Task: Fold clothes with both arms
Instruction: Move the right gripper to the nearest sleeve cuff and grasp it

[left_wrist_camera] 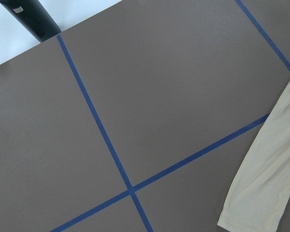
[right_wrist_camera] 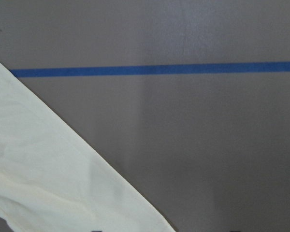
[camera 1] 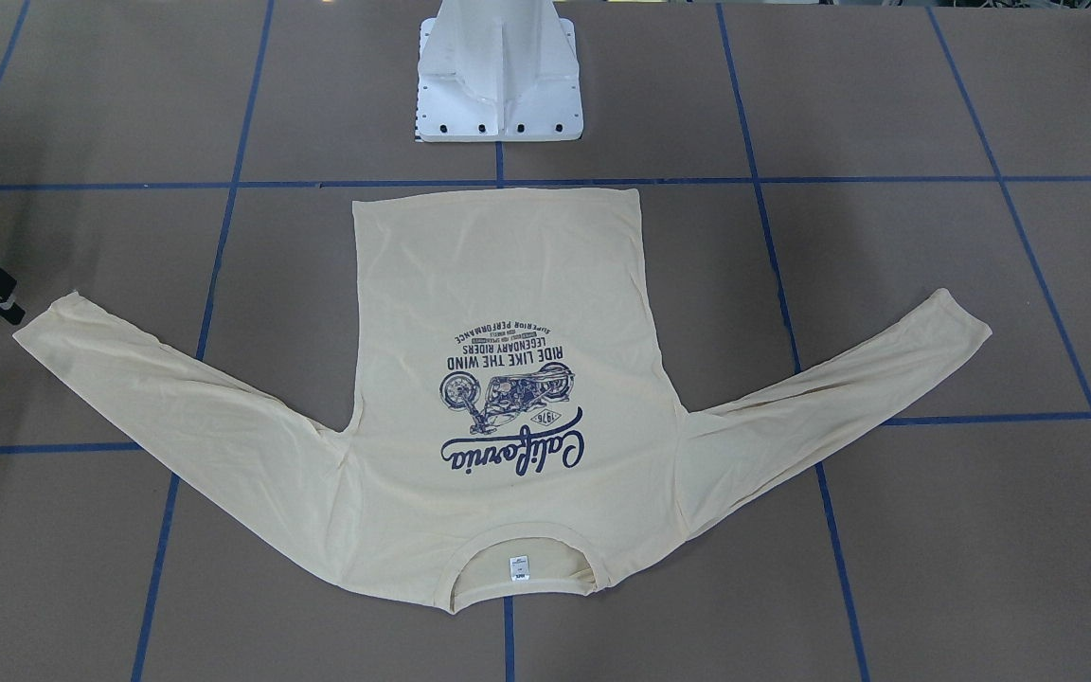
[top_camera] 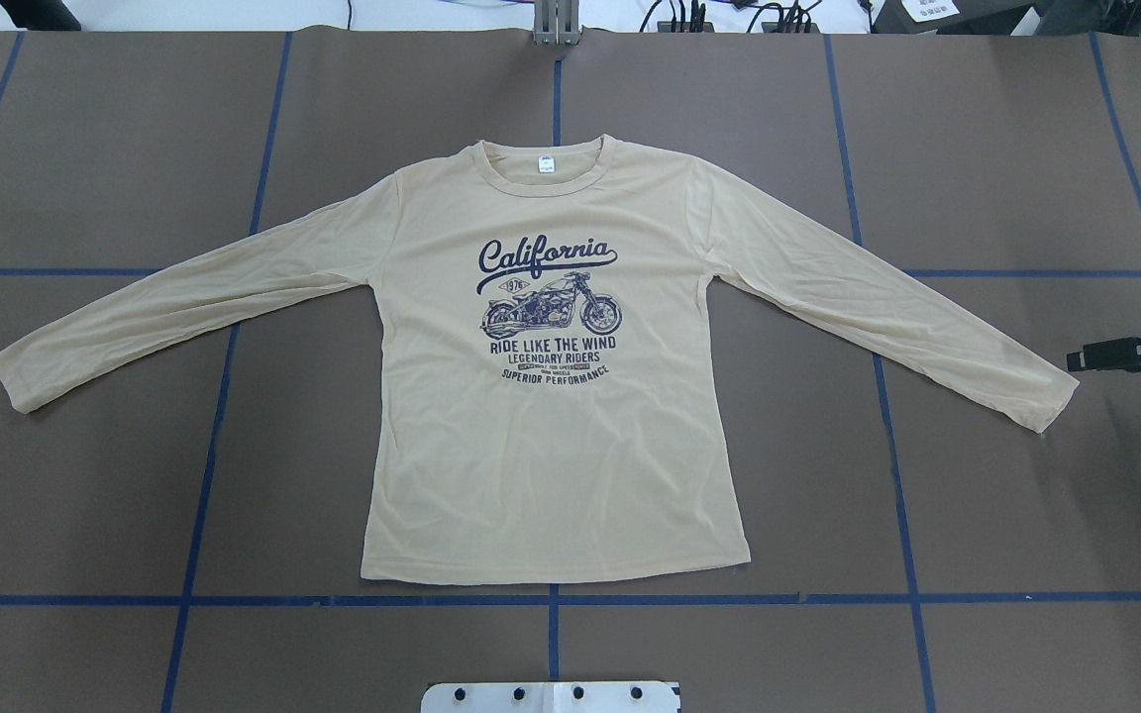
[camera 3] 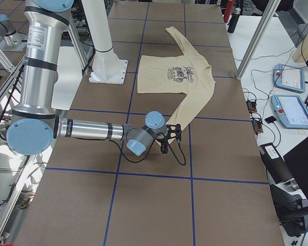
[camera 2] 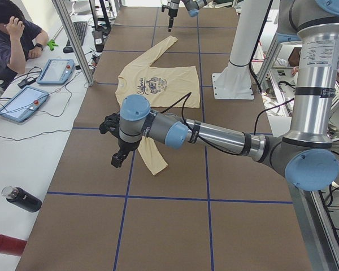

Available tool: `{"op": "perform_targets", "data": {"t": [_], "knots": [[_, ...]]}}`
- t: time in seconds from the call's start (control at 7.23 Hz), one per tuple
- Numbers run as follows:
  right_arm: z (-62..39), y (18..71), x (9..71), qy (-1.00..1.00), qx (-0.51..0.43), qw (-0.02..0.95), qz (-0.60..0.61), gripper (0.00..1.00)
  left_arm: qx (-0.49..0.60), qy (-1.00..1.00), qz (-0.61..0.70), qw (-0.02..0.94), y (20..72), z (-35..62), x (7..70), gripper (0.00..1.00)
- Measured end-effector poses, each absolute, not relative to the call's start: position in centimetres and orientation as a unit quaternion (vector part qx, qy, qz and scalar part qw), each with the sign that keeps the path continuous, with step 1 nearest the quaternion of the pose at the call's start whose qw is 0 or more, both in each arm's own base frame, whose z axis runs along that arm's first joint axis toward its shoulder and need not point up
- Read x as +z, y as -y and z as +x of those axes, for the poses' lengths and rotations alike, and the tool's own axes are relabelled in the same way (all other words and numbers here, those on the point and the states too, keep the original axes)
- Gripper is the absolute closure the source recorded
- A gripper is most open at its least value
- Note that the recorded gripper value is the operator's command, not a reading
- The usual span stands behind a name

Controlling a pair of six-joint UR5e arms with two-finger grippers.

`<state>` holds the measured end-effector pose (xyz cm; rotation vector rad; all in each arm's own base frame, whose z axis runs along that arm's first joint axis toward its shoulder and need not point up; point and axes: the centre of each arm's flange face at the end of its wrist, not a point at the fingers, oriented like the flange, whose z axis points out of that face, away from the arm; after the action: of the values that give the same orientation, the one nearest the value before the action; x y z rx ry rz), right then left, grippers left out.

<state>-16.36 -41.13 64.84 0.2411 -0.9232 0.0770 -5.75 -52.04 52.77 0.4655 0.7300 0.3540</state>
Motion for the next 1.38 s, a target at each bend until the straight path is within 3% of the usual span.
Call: {"op": "perform_targets", "data": {"t": [0.28, 0.55, 0.69, 0.83, 0.97, 1.38], "knots": [[-18.2, 40.1, 66.0, 0.441, 0.036, 0.889, 0.122, 0.49, 0.170, -0.352, 0.222, 0.893, 51.9, -5.8, 53.0, 0.00], [-18.9, 39.8, 66.0, 0.439, 0.031, 0.889, 0.124, 0.57, 0.170, -0.352, 0.221, 0.894, 51.8, -5.8, 53.2, 0.00], [-19.2, 39.9, 66.0, 0.437, 0.030, 0.890, 0.128, 0.65, 0.170, -0.352, 0.220, 0.894, 51.8, -5.8, 53.3, 0.00], [-19.4, 40.0, 65.9, 0.436, 0.029, 0.890, 0.131, 0.88, 0.170, -0.352, 0.219, 0.894, 51.8, -5.8, 53.4, 0.00], [-19.5, 40.0, 65.9, 0.434, 0.027, 0.890, 0.133, 1.00, 0.169, -0.352, 0.217, 0.895, 51.7, -5.8, 53.7, 0.00], [-19.4, 40.1, 65.2, 0.438, 0.023, 0.888, 0.138, 1.00, 0.168, -0.353, 0.215, 0.895, 51.6, -5.8, 53.9, 0.00]]}}
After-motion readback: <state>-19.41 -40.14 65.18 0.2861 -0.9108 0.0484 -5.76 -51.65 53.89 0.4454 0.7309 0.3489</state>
